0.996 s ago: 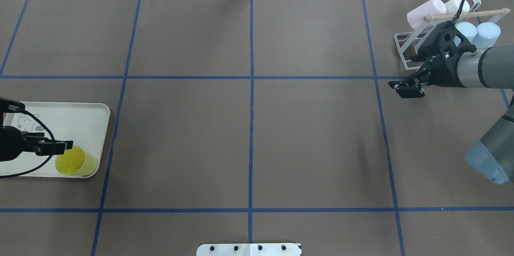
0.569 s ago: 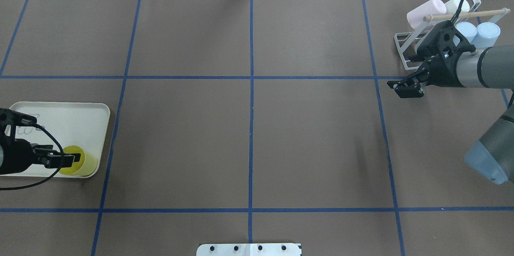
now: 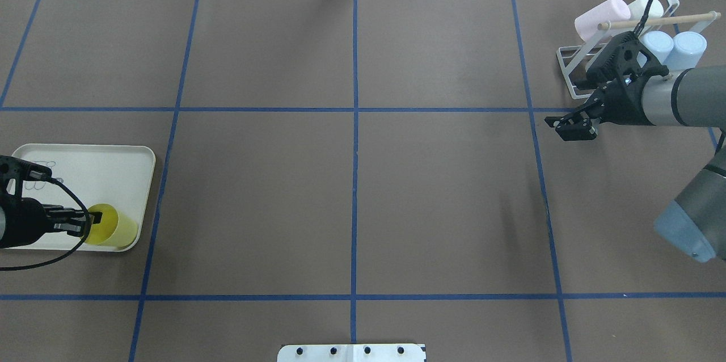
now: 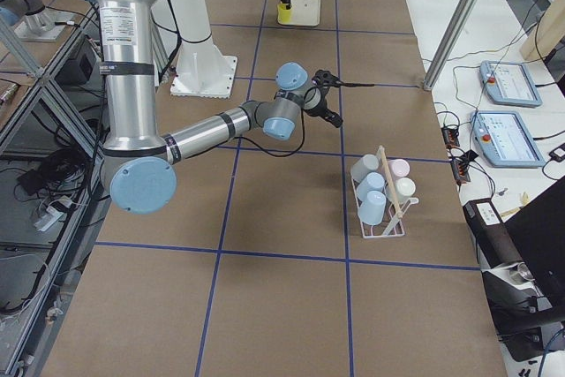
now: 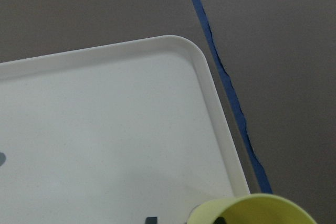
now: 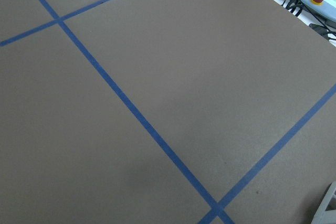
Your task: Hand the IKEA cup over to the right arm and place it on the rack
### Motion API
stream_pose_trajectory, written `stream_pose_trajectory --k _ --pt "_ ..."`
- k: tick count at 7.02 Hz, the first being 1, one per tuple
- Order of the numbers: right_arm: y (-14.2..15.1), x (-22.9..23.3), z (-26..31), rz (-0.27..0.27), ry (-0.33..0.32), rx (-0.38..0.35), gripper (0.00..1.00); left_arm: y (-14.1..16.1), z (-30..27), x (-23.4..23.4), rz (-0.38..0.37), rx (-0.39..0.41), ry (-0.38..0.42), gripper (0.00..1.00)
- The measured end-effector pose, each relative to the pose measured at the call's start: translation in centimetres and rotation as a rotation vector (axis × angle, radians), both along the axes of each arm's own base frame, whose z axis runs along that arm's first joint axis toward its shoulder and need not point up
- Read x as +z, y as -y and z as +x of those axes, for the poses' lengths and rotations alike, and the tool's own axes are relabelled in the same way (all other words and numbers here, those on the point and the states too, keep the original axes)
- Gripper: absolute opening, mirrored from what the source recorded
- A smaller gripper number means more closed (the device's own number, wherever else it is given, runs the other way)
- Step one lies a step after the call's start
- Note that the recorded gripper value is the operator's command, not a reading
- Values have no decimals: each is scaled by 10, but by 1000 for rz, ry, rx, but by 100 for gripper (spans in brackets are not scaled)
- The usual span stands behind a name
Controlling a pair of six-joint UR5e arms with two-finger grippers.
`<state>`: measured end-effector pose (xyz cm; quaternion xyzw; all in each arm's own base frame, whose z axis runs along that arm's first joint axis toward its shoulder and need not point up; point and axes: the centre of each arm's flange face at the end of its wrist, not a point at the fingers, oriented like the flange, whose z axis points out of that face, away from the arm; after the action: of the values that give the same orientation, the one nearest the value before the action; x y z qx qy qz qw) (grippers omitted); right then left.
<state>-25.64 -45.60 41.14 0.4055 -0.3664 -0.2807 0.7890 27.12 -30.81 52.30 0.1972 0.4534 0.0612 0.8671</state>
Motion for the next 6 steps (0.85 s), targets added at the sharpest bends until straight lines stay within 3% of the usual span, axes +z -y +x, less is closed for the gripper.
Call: stream_pose_trajectory --k 2,4,6 --pt "-2 1 -5 0 -3 -9 100 2 -8 -14 3 6 -28 0" --pt "-5 0 -13 14 6 -20 100 20 -49 -56 8 -33 -119 0" --pt "-2 0 -29 102 82 -34 100 40 -53 -114 -67 -113 -284 0"
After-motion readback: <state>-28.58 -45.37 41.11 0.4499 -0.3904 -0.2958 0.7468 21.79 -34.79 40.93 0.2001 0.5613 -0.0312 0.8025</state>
